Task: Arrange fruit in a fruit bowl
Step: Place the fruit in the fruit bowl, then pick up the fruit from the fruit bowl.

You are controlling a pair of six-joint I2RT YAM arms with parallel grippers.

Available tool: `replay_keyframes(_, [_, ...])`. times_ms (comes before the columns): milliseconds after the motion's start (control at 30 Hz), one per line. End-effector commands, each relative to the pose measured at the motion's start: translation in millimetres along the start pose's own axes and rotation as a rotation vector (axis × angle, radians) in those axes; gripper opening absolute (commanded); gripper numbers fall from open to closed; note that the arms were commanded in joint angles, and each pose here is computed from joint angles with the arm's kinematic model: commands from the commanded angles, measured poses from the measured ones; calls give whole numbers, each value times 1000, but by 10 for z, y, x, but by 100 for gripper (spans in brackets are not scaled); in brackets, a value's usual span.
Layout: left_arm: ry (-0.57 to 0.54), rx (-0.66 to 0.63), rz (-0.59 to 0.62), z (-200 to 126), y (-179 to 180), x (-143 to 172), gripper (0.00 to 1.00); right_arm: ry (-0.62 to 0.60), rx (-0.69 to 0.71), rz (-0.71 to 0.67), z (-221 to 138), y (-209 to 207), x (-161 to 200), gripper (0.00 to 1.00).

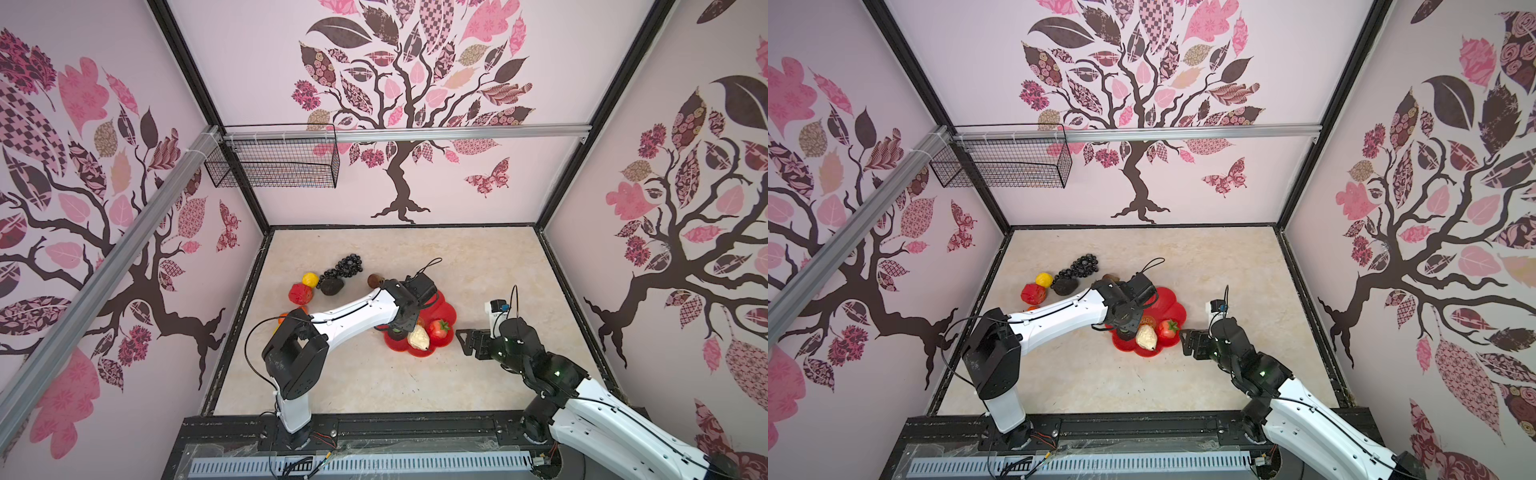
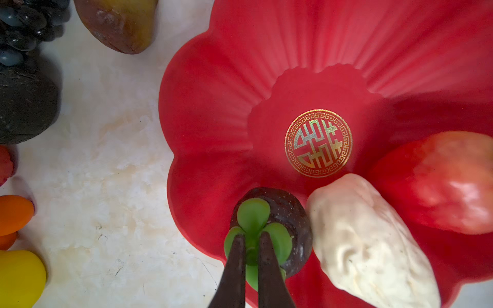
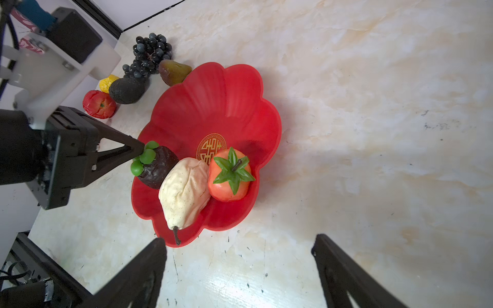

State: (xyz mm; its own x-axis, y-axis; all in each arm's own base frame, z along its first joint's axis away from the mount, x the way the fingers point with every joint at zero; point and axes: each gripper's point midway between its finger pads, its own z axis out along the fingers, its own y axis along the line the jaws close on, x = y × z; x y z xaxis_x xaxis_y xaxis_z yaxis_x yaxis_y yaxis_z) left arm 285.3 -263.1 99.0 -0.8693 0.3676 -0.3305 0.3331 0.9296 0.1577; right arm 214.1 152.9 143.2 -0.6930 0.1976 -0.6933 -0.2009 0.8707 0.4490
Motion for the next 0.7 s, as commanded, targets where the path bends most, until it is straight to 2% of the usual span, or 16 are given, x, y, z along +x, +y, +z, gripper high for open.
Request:
replay_keyframes(0, [-42,12,-1,-61,-58,-158,12,5,10,5,-8,-27,18,90])
replay_keyframes(100, [-41,10,3,-54,-62,-160,18,7,15,2,-3,-40,29,90])
replay_keyframes(233, [-46,13,1,-70,-58,-170,22,5,13,3,-7,-38,24,90])
replay_keyframes(667, [-95,9,-28,-138,-33,-261,27,7,14,1,4,-37,26,91])
